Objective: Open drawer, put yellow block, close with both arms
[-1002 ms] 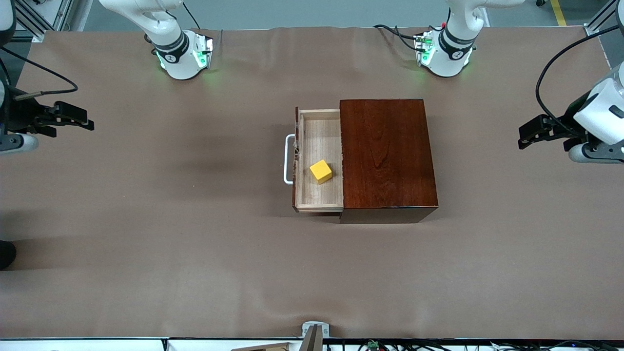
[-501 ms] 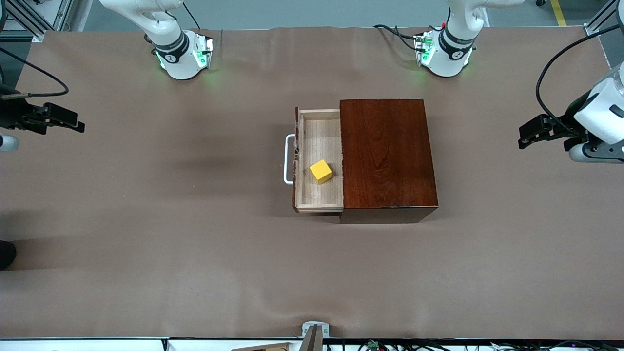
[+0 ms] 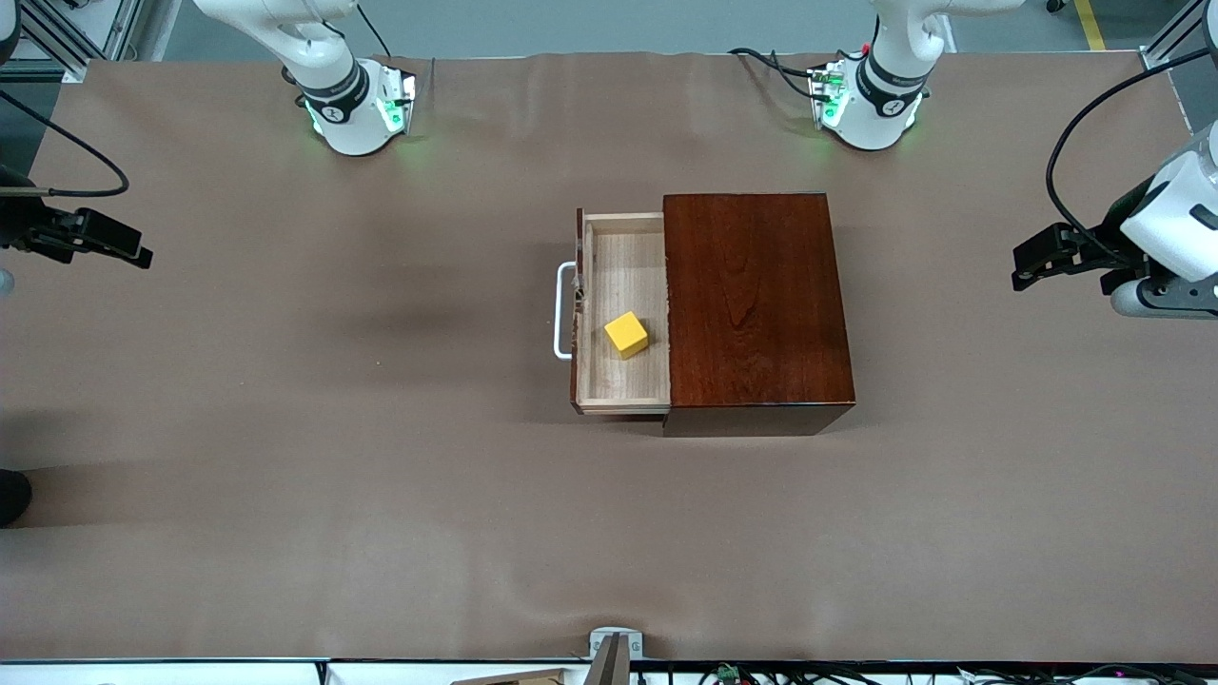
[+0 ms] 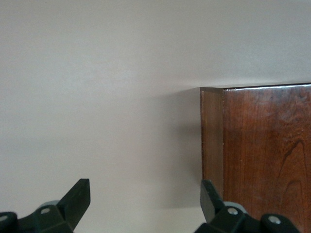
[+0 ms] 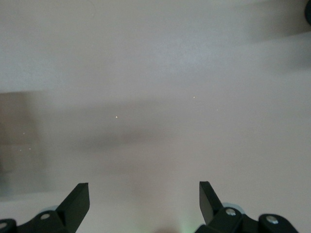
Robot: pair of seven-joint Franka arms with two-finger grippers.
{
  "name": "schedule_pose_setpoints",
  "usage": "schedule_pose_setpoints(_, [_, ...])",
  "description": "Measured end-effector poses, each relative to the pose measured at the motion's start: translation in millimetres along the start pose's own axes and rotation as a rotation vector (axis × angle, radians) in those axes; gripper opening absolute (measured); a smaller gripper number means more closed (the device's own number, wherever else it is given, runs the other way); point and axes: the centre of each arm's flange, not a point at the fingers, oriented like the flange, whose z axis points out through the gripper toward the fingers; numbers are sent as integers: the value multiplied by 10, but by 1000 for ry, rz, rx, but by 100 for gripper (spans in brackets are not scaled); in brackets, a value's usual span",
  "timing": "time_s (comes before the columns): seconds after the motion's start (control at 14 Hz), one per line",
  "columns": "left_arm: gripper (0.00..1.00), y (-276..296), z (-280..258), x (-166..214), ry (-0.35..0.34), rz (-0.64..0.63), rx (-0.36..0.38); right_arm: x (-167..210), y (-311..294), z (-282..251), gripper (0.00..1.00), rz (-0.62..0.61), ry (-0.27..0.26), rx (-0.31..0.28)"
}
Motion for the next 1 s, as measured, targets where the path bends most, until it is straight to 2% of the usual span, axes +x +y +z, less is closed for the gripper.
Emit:
schedule_pose_setpoints(0.5, [100, 116, -1, -4, 0, 20, -4, 11, -125, -159, 100, -22, 52, 0])
schedule_pose_setpoints(0.72, [100, 854, -28, -81, 6, 1, -17, 8, -184, -161, 100, -31, 52, 0])
schedule_pose_setpoints(1.0, [100, 2143, -25, -427, 5, -56, -47, 35, -150, -184, 100, -25, 77, -5])
